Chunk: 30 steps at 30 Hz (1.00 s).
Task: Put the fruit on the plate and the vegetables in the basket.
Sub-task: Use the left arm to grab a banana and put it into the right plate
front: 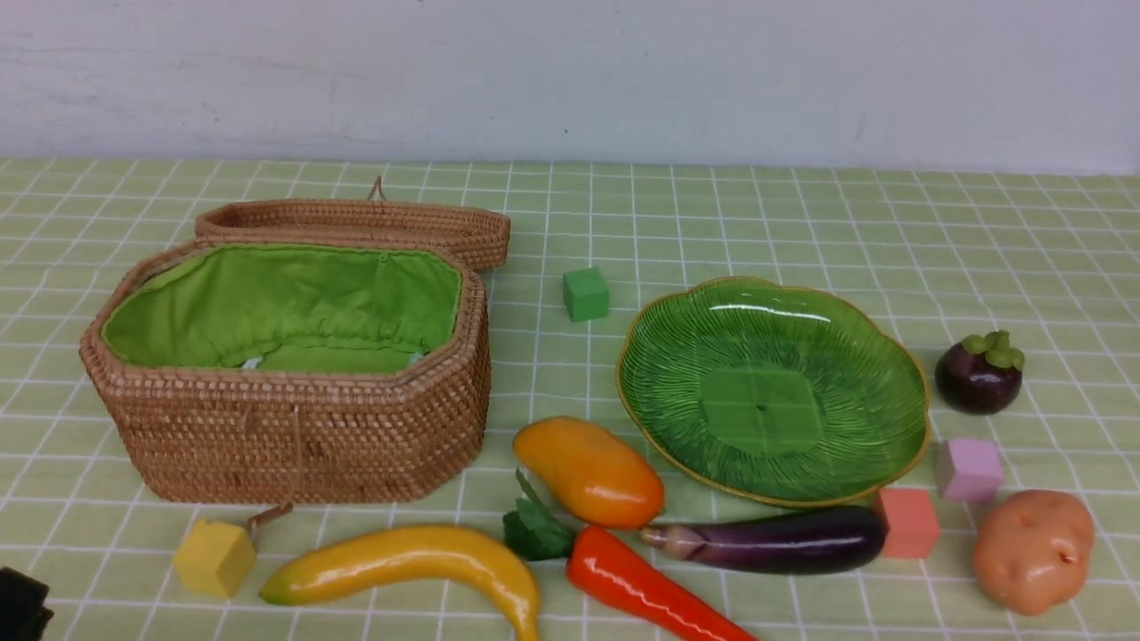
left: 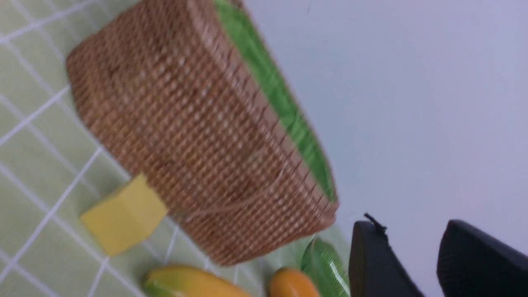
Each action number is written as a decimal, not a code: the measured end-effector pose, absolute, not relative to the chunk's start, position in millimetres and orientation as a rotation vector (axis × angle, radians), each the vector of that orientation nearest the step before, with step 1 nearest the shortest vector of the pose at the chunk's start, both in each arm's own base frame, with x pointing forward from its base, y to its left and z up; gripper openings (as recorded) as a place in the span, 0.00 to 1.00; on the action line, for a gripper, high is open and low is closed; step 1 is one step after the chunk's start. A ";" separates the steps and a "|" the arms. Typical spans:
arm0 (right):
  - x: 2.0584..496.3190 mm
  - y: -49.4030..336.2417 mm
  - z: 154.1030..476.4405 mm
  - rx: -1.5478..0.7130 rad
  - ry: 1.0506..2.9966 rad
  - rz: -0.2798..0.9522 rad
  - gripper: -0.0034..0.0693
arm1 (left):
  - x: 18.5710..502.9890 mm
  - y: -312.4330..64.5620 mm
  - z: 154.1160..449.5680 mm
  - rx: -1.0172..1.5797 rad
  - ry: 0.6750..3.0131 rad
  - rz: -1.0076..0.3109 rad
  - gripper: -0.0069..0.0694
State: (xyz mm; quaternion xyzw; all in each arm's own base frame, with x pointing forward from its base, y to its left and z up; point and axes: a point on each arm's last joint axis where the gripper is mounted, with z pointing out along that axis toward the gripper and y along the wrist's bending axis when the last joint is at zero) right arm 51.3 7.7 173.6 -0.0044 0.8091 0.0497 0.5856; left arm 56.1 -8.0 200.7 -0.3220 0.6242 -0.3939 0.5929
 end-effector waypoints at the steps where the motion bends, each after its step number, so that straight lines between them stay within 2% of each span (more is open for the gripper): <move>1: 51.3 7.7 173.6 -0.010 1.887 0.116 0.38 | 55.3 -9.8 203.6 -0.739 1.469 -0.927 0.35; 2: 51.3 7.7 173.6 -0.010 1.887 0.116 0.38 | 54.7 -10.3 206.5 -0.732 1.470 -0.932 0.33; 4: 51.3 7.7 173.6 -0.010 1.887 0.116 0.38 | 50.1 -19.5 225.6 -0.637 1.596 -0.940 0.20; 5: 51.3 7.7 173.6 -0.010 1.887 0.116 0.38 | 49.0 -23.0 238.0 -0.573 1.665 -0.914 0.13; 7: 51.3 7.7 173.6 -0.010 1.887 0.116 0.38 | 52.0 -29.3 249.4 -0.473 1.844 -0.852 0.07; 8: 51.3 7.7 173.6 -0.010 1.887 0.116 0.38 | 55.8 -33.2 258.0 -0.406 1.973 -0.815 0.07; 9: 51.3 7.7 173.6 -0.010 1.887 0.116 0.38 | 55.5 -33.0 261.3 -0.390 1.964 -0.805 0.07; 10: 51.3 7.7 173.6 -0.010 1.887 0.116 0.38 | 64.7 -36.7 269.0 -0.302 2.133 -0.751 0.07; 12: 51.3 7.7 173.6 -0.010 1.887 0.116 0.38 | 75.7 -40.2 277.4 -0.163 2.329 -0.687 0.07; 15: 51.3 7.7 173.6 -0.010 1.887 0.116 0.38 | 105.0 -41.5 291.1 -0.035 2.493 -0.614 0.07; 18: 51.3 7.7 173.6 -0.010 1.887 0.116 0.38 | 130.0 -42.6 300.3 0.053 2.527 -0.580 0.07; 20: 51.3 7.7 173.6 -0.010 1.887 0.116 0.38 | 157.8 -45.9 304.1 0.213 2.547 -0.561 0.07; 25: 51.3 7.7 173.6 -0.010 1.887 0.116 0.38 | 189.4 -61.8 306.8 0.465 2.538 -0.586 0.07; 27: 51.3 7.7 173.6 -0.010 1.887 0.116 0.38 | 196.2 -86.7 305.4 0.692 2.539 -0.580 0.07; 28: 51.3 7.7 173.6 -0.010 1.887 0.116 0.38 | 197.3 -88.6 303.5 0.718 2.546 -0.570 0.07; 29: 51.3 7.7 173.6 -0.010 1.887 0.116 0.38 | 198.2 -105.4 297.6 0.876 2.559 -0.536 0.07; 30: 51.3 7.7 173.6 -0.010 1.887 0.116 0.38 | 197.4 -107.0 298.0 0.896 2.554 -0.527 0.07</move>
